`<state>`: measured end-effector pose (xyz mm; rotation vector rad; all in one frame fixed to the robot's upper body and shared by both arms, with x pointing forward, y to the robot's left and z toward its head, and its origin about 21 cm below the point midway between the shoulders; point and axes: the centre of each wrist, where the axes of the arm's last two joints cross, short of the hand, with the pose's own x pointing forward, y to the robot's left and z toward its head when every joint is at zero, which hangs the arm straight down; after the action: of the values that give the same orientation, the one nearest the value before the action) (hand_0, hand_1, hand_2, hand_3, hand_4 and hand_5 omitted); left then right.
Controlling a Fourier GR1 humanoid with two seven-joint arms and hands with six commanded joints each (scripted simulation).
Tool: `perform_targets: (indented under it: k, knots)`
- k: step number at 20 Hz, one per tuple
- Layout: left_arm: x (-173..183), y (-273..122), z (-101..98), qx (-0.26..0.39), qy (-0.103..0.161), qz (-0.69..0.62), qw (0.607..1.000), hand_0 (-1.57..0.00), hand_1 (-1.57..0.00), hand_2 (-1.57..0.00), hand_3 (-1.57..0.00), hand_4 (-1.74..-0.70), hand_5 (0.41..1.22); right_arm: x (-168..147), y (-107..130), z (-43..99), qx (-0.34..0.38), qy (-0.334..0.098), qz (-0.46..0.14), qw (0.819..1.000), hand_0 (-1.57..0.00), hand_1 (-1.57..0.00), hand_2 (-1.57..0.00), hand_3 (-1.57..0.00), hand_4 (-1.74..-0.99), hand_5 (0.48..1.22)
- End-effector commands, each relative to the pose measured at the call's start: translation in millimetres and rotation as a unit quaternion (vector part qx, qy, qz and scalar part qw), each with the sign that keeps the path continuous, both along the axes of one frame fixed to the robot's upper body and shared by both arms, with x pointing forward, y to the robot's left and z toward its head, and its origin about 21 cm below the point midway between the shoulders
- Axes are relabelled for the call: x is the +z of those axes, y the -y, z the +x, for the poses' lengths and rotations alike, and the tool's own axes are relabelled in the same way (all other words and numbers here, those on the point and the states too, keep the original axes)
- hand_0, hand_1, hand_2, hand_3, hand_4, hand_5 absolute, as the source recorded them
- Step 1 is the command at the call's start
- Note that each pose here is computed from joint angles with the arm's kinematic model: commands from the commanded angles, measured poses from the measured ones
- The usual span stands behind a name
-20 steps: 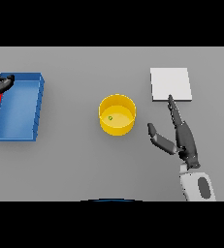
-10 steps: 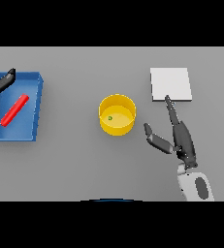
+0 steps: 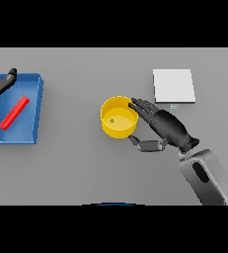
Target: Pick up the red beaker and tilt it to pour out 1 green nut into yellow bowl. Pick up the yellow bowl and place it on the metallic measuring scale.
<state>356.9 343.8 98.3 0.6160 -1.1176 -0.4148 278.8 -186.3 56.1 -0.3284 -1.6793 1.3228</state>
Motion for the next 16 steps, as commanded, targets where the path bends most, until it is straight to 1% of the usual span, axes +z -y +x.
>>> perform_targets:
  k: [1,2,3,4,5,6,8,11,12,14,16]
  knots:
    - [-2,0,0.4,0.002,-0.004,0.003,1.000,0.00,0.00,0.00,0.00,-0.72,0.667,4,-3,7.4,0.019,0.009,-0.041,0.999,0.00,0.00,0.00,0.00,-1.233,0.703]
    - [-1,-1,1.3,0.004,-0.001,0.001,1.000,0.00,0.00,0.00,0.00,-0.71,0.669,8,-10,11.6,0.049,0.021,-0.070,0.996,0.00,0.00,0.00,0.00,-1.232,0.702]
    - [-1,-3,0.7,0.002,-0.005,0.000,1.000,0.00,0.00,0.00,0.00,-0.71,0.672,11,-16,16.1,0.070,0.027,-0.101,0.992,0.00,0.00,0.00,0.00,-1.228,0.703]
    - [-1,-4,-1.4,0.000,-0.004,-0.001,1.000,0.00,0.00,0.00,0.00,-0.71,0.676,8,-18,19.5,0.087,0.022,-0.130,0.987,0.00,0.00,0.00,0.00,-1.223,0.705]
    - [-1,-3,-3.0,-0.004,-0.002,-0.003,1.000,0.00,0.00,0.00,0.00,-0.71,0.680,12,-23,25.6,0.097,0.024,-0.151,0.983,0.00,0.00,0.00,0.00,-1.216,0.706]
    - [0,-3,-1.4,0.001,-0.006,-0.004,1.000,0.00,0.00,0.00,0.00,-0.71,0.682,12,-27,28.6,0.116,0.027,-0.170,0.978,0.00,0.00,0.00,0.00,-1.213,0.705]
    - [-3,-1,-3.8,-0.001,-0.004,-0.009,1.000,0.00,0.00,0.00,0.00,-0.72,0.684,14,-31,36.9,0.146,0.023,-0.207,0.967,0.00,0.00,0.00,0.00,-1.212,0.705]
    - [-1,-5,-3.3,0.002,-0.001,-0.008,1.000,0.00,0.00,0.00,0.00,-0.72,0.687,9,-40,47.2,0.165,0.004,-0.255,0.953,0.00,0.00,0.00,0.00,-1.223,0.705]
    - [-1,-4,-1.9,0.002,-0.003,-0.010,1.000,0.00,0.00,0.00,0.00,-0.72,0.688,8,-48,49.3,0.174,0.005,-0.267,0.948,0.00,0.00,0.00,0.00,-1.223,0.704]
    - [-4,-6,-5.2,0.000,-0.003,-0.013,1.000,0.00,0.00,0.00,0.00,-0.72,0.686,7,-55,57.3,0.177,0.002,-0.291,0.940,0.00,0.00,0.00,0.00,-1.226,0.702]
    - [-3,-3,-2.5,-0.003,0.002,-0.017,1.000,0.00,0.00,0.00,0.00,-0.72,0.687,2,-58,62.2,0.183,-0.005,-0.311,0.933,0.00,0.00,0.00,0.00,-1.239,0.705]
